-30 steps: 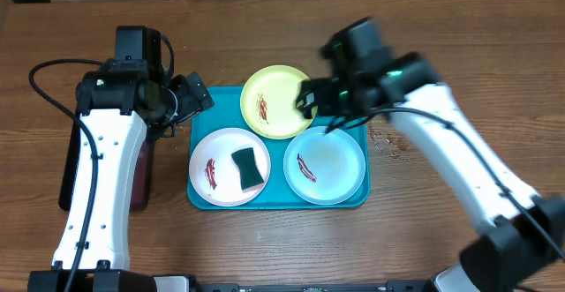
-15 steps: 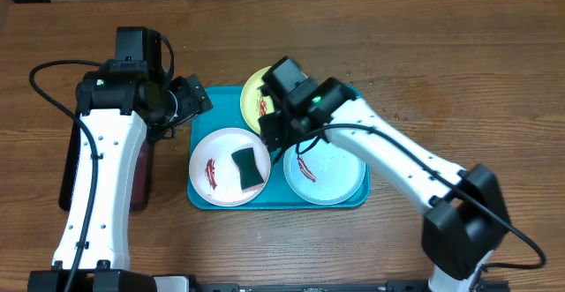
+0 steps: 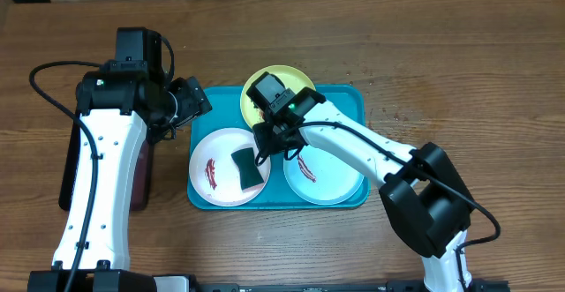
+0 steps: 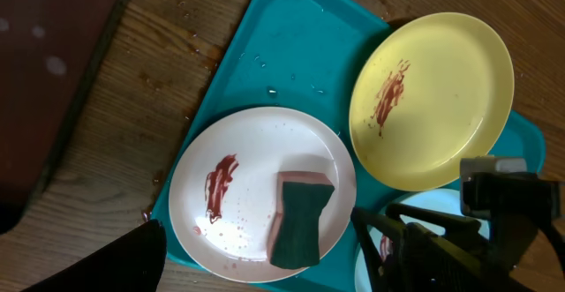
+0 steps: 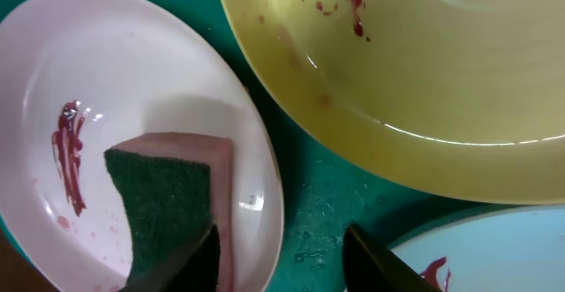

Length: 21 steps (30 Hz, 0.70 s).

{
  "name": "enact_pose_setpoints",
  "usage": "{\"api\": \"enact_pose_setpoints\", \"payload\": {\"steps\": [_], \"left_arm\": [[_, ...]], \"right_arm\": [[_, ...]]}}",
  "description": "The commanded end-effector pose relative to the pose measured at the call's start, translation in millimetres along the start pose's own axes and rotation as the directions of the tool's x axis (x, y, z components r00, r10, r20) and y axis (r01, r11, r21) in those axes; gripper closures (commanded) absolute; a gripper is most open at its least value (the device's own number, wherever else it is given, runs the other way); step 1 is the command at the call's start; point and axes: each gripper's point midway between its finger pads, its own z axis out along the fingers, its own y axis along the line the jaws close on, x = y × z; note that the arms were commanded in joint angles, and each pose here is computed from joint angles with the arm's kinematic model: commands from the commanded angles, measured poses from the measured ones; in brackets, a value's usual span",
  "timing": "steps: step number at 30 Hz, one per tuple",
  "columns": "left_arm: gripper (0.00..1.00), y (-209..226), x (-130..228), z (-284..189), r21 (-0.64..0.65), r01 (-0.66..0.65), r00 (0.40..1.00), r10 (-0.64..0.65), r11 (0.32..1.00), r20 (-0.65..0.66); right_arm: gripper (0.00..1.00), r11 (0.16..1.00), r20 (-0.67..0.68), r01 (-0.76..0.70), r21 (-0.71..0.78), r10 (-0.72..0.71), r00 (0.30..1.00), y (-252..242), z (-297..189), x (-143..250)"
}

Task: Clean dirty plates on tray and stack at the side
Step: 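Move the right gripper to the white plate's rim and grip it, then regrasp the sponge on the white plate with the left gripper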

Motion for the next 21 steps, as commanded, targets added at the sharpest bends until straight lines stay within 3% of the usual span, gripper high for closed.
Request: {"api": "enact_pose_setpoints", "payload": {"steps": [1,16,21], "left_arm": [[0.15,0.6,-0.3,0.1,-0.001,-0.012,1.0,0.012,1.0,-0.007],[0.02,6.8,11.3,0.2,-0.023,-0.041,0.998,0.039,0.999,-0.057],[0.02,13.2,20.9,7.0,-0.043,-0.038,0.995,0.033,0.998,-0.095]], "right_arm": [[0.55,1.0,0.003,-0.005,0.008,0.005,1.0,0.1,5.5,-3.4],[0.67,1.0,-0.026,-0.021,0.022,0.021,0.999,-9.5,20.5,11.0],[0.7,0.999,-0.021,-0.039,0.02,0.039,0.999,-11.7,26.6,13.2]]}}
